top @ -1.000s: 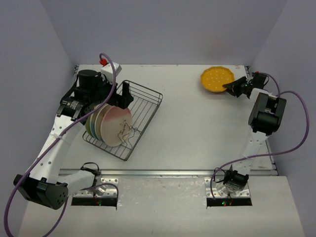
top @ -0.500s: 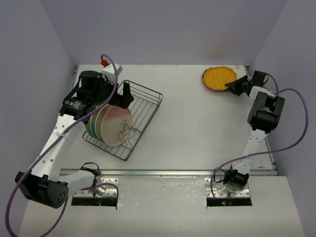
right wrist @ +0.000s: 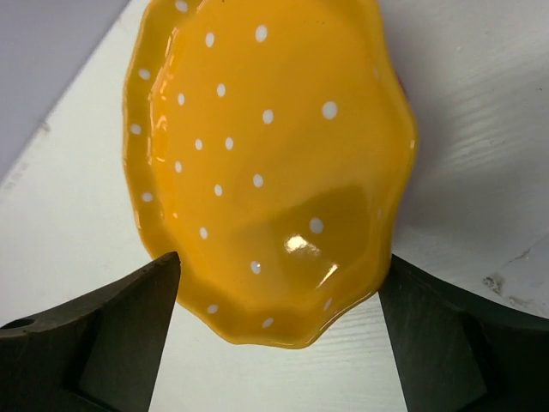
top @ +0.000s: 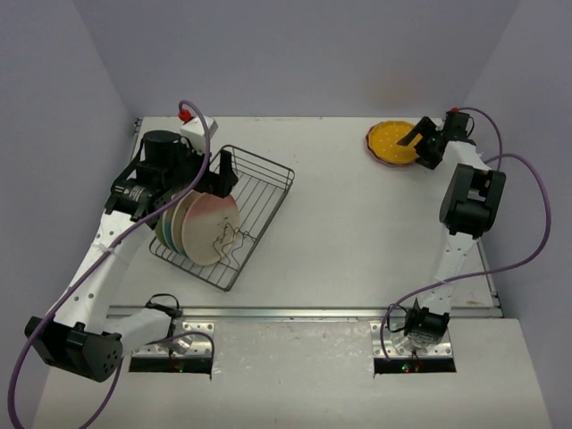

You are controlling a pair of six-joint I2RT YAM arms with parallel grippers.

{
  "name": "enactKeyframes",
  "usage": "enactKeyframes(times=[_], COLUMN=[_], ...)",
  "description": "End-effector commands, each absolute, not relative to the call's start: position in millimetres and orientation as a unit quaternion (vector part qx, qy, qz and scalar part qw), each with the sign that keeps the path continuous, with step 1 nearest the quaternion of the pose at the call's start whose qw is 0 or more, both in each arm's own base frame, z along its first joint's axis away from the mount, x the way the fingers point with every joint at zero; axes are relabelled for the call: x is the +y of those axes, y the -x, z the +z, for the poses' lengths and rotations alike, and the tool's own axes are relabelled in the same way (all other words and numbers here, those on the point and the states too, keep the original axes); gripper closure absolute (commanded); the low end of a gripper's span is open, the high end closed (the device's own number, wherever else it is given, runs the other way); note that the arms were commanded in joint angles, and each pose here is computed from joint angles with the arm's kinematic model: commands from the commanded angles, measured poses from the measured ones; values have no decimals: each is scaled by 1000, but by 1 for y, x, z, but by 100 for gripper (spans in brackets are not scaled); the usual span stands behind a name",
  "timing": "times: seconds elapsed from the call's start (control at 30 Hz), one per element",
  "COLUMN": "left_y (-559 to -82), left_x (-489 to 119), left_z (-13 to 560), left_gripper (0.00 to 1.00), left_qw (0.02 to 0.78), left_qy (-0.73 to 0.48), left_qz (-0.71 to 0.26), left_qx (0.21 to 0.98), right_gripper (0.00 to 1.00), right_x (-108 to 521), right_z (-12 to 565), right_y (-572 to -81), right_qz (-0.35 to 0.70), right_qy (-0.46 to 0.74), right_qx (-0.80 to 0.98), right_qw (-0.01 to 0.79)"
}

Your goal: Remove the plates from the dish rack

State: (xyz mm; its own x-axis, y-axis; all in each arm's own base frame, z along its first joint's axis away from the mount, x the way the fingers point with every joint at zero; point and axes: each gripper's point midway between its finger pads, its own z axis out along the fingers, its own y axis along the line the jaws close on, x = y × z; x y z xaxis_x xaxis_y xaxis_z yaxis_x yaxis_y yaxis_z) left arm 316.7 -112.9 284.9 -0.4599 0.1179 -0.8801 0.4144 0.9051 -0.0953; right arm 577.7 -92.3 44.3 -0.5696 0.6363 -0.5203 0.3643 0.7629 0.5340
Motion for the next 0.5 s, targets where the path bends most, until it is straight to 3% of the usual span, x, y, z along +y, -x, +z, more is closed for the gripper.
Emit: enactKeyframes(times=[0.0,0.37,0.47], left_y=[-313,-310,-303], left_x=[-99,-46,-39], left_z=[305,283,273], left_gripper=[0,1,6], left_qw=[528,493,479], left_qy=[-147,-111,-119], left_qz=[-117,23,38], left_qx=[829,863,869], right_gripper=[2,1,1], right_x=[-86,-88,-93], right_z=[105,105,117], right_y=[-589,-582,-571], right_qz=[57,-6,-31], right_qy=[-171,-129,-102], right_qx=[889,907,907], right_qw=[420,400,406])
